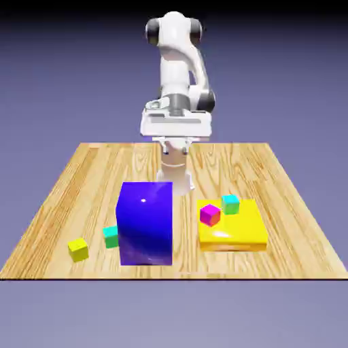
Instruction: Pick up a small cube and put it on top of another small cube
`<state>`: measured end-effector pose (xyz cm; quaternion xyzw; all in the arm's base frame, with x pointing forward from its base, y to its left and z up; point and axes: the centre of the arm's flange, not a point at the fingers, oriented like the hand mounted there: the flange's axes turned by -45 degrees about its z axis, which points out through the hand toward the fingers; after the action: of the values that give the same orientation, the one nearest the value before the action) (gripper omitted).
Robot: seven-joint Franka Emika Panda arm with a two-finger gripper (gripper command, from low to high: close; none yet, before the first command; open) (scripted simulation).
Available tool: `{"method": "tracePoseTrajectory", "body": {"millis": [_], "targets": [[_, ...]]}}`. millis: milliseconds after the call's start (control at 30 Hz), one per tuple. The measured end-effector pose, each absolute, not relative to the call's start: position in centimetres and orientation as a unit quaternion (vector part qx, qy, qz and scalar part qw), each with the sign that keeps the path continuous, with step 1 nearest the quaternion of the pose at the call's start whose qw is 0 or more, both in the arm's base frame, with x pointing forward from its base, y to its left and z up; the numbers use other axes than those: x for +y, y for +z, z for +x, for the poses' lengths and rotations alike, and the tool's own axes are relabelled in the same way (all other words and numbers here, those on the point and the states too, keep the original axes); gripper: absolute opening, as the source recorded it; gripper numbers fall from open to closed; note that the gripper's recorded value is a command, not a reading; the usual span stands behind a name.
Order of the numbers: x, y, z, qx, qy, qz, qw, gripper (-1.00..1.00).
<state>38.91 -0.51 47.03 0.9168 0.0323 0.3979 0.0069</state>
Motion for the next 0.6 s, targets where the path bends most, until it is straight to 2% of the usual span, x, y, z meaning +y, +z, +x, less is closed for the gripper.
{"method": "tracePoseTrajectory", "body": {"millis": [333,600], "targets": [[-10.2,54.9,37.3,0.077,0.472,0.878,0.007,0.00],[-19.6,57.2,35.0,0.103,0.518,0.849,0.000,0.00]]}}
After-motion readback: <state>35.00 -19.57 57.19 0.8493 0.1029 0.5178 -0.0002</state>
